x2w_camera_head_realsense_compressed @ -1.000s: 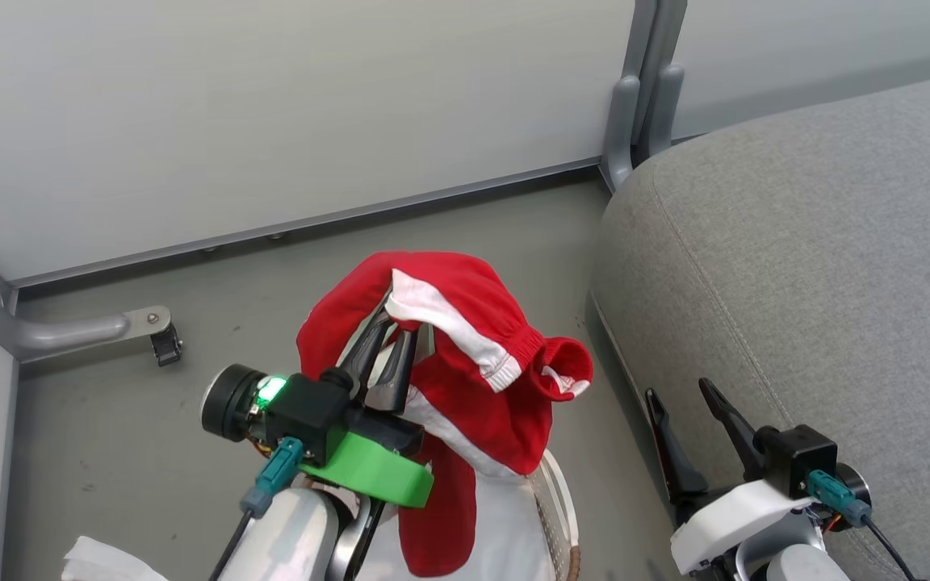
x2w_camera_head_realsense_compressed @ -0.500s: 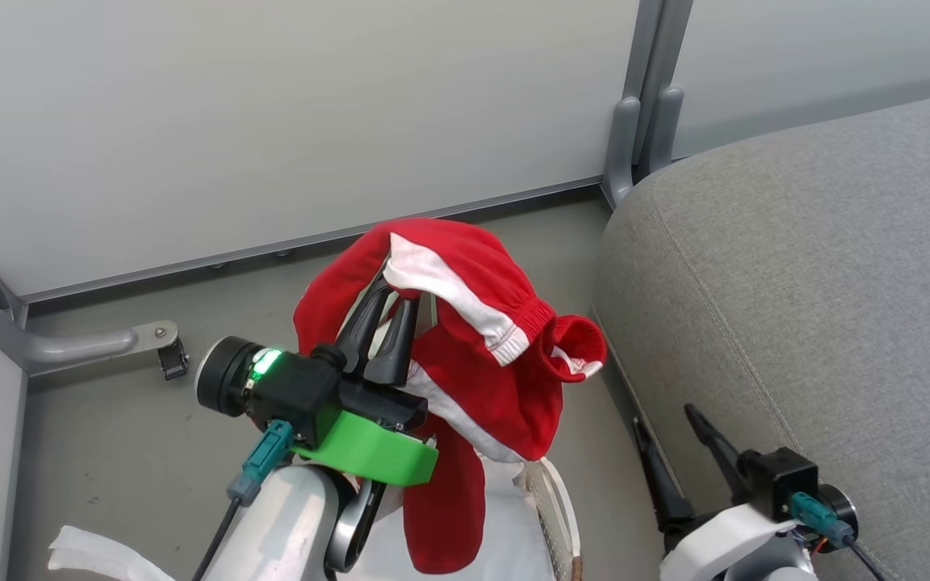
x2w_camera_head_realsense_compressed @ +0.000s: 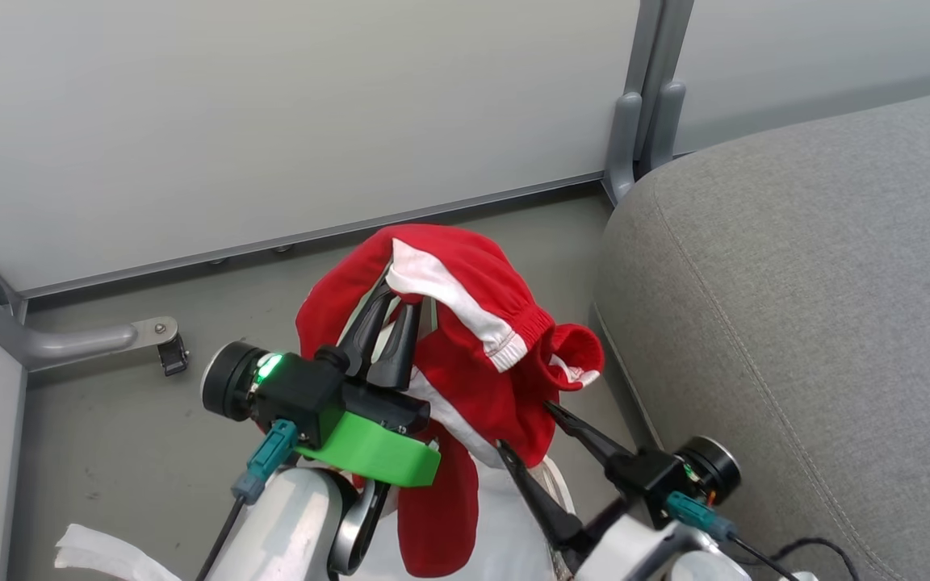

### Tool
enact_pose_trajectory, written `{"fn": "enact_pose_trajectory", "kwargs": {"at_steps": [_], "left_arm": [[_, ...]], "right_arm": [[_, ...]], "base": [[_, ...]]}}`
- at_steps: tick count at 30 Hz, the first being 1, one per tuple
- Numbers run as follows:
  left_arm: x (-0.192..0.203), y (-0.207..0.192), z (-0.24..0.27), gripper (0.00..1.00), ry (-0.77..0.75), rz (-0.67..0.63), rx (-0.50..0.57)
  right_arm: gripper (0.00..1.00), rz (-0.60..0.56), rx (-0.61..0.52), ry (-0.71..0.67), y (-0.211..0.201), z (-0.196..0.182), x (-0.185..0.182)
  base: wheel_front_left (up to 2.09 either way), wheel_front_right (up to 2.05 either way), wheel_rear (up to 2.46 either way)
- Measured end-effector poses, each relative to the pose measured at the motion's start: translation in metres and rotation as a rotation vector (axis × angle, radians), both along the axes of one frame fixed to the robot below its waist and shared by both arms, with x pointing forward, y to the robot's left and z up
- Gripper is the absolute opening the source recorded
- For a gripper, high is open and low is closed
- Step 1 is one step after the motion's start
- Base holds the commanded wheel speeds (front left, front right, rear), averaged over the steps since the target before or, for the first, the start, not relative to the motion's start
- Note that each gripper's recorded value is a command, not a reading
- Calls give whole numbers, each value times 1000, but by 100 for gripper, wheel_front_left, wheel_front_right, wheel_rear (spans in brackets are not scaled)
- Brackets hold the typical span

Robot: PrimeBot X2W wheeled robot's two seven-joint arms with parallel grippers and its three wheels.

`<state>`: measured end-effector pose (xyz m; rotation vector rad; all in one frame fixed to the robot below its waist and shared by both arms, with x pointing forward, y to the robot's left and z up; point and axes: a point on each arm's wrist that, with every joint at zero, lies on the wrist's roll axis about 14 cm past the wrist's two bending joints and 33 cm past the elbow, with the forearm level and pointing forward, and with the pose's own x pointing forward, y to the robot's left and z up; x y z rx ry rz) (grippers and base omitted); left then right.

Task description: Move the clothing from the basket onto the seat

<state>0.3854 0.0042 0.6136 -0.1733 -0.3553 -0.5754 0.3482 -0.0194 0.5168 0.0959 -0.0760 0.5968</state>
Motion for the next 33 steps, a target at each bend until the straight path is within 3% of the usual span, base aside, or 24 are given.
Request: {"fn": "enact_pose_trajectory", "kwargs": {"at_steps": [10, 33], "left_arm": [[-4, -4, -4, 0, 10, -11, 13], [-22, -22, 2, 0, -8, -83, 10]], "right_arm": [[100, 114, -24, -75, 36, 22, 4], [100, 67, -105, -105, 29, 26, 42]], "base": [[0, 0, 0], [0, 0, 0]]}}
